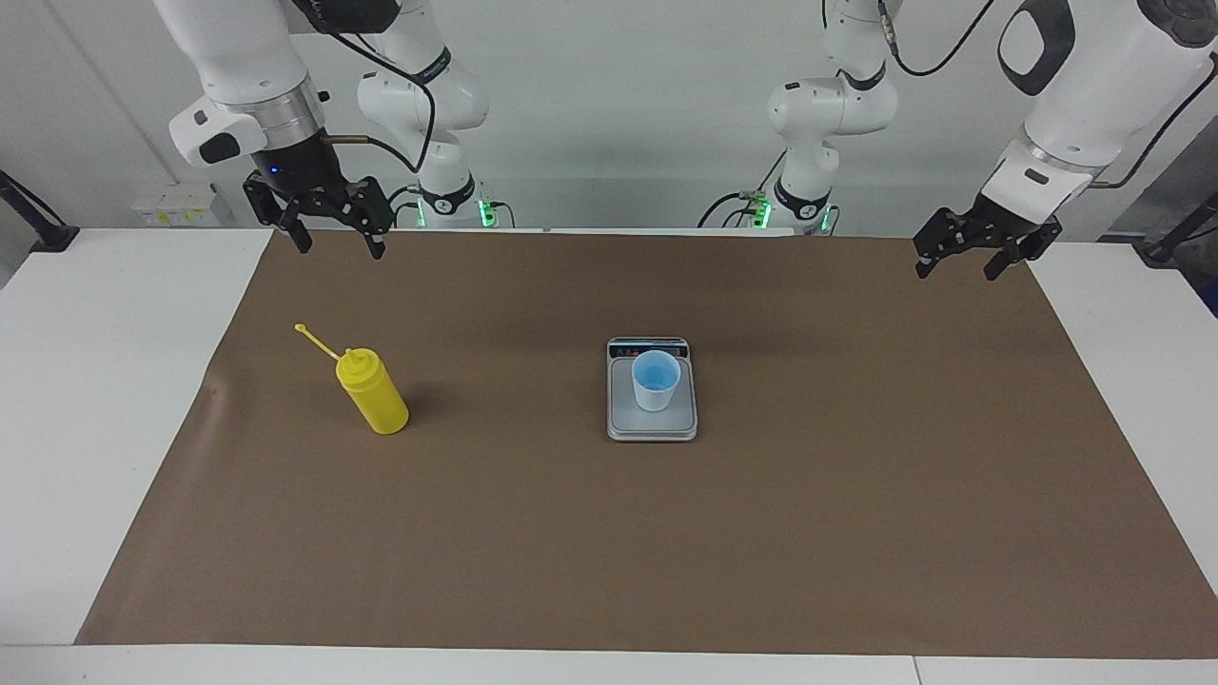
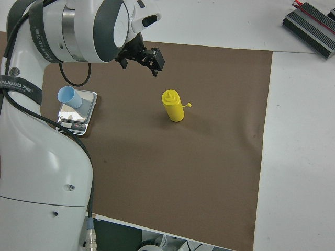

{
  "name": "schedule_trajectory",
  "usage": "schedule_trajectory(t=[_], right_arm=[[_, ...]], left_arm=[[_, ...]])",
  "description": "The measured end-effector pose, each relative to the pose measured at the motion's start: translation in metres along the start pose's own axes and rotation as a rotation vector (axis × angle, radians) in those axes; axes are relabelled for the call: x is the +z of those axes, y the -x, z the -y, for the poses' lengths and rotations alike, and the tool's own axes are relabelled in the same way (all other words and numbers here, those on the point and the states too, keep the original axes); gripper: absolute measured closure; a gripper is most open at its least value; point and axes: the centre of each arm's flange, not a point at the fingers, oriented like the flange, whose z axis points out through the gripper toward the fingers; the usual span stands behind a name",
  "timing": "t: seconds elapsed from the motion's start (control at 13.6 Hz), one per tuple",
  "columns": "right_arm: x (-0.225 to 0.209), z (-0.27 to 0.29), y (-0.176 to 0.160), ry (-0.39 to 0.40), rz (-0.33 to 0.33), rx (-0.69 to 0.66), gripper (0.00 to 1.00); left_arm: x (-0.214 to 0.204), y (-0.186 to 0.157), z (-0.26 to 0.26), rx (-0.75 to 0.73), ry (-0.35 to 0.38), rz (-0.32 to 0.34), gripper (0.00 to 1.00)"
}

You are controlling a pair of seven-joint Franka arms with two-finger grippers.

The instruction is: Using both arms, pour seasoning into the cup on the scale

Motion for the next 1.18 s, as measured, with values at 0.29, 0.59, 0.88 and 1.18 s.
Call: schedule_trajectory(t=[0.29,0.59,0.88,1.18], right_arm=[[0.0033,0.0004,0.0004,0.002,0.014,-0.001,0.0],[0.0058,0.0002,0.001,0.004,0.023,-0.001,0.0],[0.0062,0.0032,0.0016,0.004,0.024,-0.006,0.0],[0.0062,0.0026,0.0014,0.007,0.023,-0.006,0.0]], left_arm=[[0.0,0.0,0.0,0.0,0.0,0.0,0.0],[0.0,0.0,0.0,0.0,0.0,0.0,0.0],[0.0,0.0,0.0,0.0,0.0,0.0,0.0],[0.0,0.0,0.0,0.0,0.0,0.0,0.0]])
